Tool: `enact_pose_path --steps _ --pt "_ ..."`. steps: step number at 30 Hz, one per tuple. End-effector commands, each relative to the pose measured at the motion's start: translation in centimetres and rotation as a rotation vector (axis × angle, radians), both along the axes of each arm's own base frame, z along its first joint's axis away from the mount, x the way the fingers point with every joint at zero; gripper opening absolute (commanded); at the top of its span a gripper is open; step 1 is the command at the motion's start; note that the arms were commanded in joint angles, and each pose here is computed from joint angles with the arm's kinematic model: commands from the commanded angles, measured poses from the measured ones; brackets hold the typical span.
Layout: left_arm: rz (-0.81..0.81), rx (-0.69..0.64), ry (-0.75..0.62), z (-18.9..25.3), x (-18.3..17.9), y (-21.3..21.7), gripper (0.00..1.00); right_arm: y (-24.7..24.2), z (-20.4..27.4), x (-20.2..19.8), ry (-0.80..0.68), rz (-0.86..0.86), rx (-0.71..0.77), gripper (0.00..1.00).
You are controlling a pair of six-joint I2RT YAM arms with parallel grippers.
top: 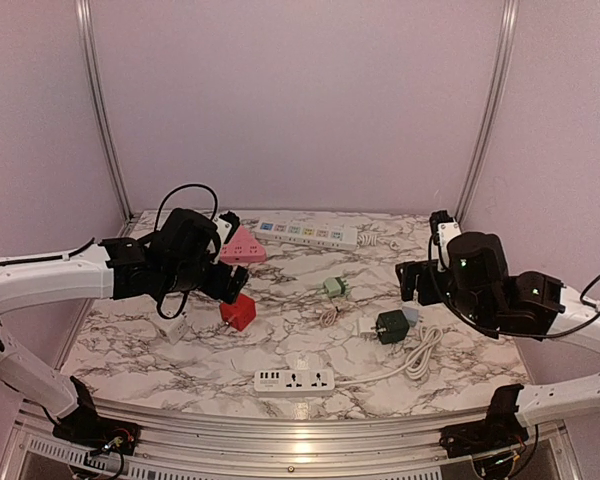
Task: Insert the plug
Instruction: Move the plug to the center of the board.
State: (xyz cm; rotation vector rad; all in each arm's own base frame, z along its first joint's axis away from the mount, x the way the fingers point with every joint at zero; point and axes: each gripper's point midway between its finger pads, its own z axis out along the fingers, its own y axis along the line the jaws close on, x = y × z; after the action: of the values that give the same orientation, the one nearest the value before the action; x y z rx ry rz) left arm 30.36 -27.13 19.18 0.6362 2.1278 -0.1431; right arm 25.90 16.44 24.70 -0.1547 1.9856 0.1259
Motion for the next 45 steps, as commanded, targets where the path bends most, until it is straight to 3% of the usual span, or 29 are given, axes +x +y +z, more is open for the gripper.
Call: enact_pose_path --steps 1,16,25,36,45 --pt "0.088 -0.017 0.075 -2.4 0.6 0.7 0.99 0.4 -0.1 -0.6 0.020 0.057 0.021 0.99" --pt "0.009 -0.125 0.216 -3.6 1.3 -4.4 0.99 -1.5 -2.2 -2.0 0.041 0.022 0.084 0.99" --pt "-0.064 -0.159 0.333 -5.7 -0.2 -6.3 0.99 0.3 -4.8 -0.8 0.128 0.029 -0.004 0.98" --pt "-0.095 -0.161 0.348 -5.8 -2.0 -5.5 0.99 5.1 -5.3 2.5 0.192 0.089 -0.063 0.98" --pt "-0.089 -0.167 0.334 -5.4 -2.7 -4.8 0.99 10.9 -9.0 6.0 0.462 0.173 0.025 0.93"
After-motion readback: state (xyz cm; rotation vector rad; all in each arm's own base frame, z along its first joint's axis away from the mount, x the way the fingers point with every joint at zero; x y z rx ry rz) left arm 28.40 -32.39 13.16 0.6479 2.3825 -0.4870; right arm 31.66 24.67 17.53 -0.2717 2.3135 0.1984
